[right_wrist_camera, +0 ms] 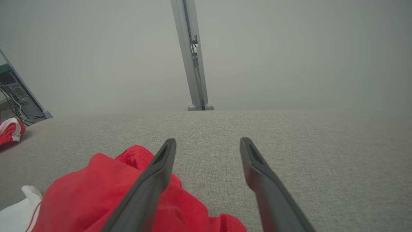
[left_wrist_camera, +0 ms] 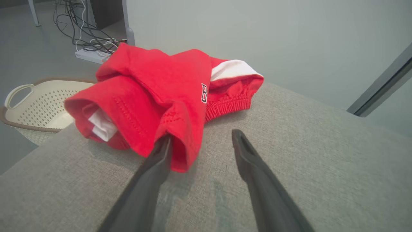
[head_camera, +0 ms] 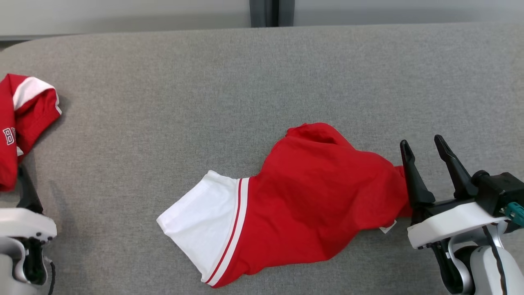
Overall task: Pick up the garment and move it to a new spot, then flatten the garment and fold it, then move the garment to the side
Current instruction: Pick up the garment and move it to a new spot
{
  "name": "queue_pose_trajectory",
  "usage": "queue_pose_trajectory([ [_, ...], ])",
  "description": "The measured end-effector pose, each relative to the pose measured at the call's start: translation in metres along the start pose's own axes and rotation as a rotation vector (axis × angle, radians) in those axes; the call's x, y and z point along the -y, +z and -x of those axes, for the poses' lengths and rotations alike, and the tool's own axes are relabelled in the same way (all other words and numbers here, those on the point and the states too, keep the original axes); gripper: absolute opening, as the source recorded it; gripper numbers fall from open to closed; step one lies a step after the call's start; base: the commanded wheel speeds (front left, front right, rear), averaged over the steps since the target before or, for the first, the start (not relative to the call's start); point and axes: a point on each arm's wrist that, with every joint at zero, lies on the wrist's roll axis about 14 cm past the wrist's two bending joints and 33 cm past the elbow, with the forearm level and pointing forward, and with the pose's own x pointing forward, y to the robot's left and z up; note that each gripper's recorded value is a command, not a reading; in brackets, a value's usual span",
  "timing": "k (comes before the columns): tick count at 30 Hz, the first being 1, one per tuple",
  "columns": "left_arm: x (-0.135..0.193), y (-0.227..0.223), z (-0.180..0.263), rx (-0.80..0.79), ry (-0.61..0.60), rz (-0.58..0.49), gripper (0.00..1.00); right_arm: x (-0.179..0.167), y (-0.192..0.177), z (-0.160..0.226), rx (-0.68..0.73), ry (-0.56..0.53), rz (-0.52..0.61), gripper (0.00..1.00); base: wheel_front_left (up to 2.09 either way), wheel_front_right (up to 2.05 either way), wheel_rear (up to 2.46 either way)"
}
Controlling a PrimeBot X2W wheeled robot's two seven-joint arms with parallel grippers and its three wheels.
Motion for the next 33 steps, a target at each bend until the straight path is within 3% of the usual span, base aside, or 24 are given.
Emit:
queue_pose_trajectory([
  [9,0.003,0.054,0.051,0.244,-0.039,-0.006,1.0,0.018,0.029,0.018,0.087,-0.064,0.004,1.0,0.0,0.0,0.0],
  [13,0.022,0.086,0.075,0.367,-0.098,-0.024,1.0,0.019,0.036,0.02,0.106,-0.071,0.02,1.0,0.0,0.0,0.0],
  [18,0.067,0.118,0.099,0.464,-0.227,-0.054,1.0,0.019,0.042,0.025,0.115,-0.075,0.032,1.0,0.0,0.0,0.0],
  [21,0.109,0.126,0.113,0.475,-0.346,-0.082,1.0,0.023,0.044,0.032,0.118,-0.087,0.037,1.0,0.0,0.0,0.0],
  [25,0.14,0.116,0.124,0.439,-0.434,-0.093,1.0,0.027,0.046,0.041,0.121,-0.104,0.042,1.0,0.0,0.0,0.0],
  [33,0.158,0.094,0.136,0.371,-0.5,-0.108,1.0,0.035,0.047,0.067,0.12,-0.143,0.055,1.0,0.0,0.0,0.0],
])
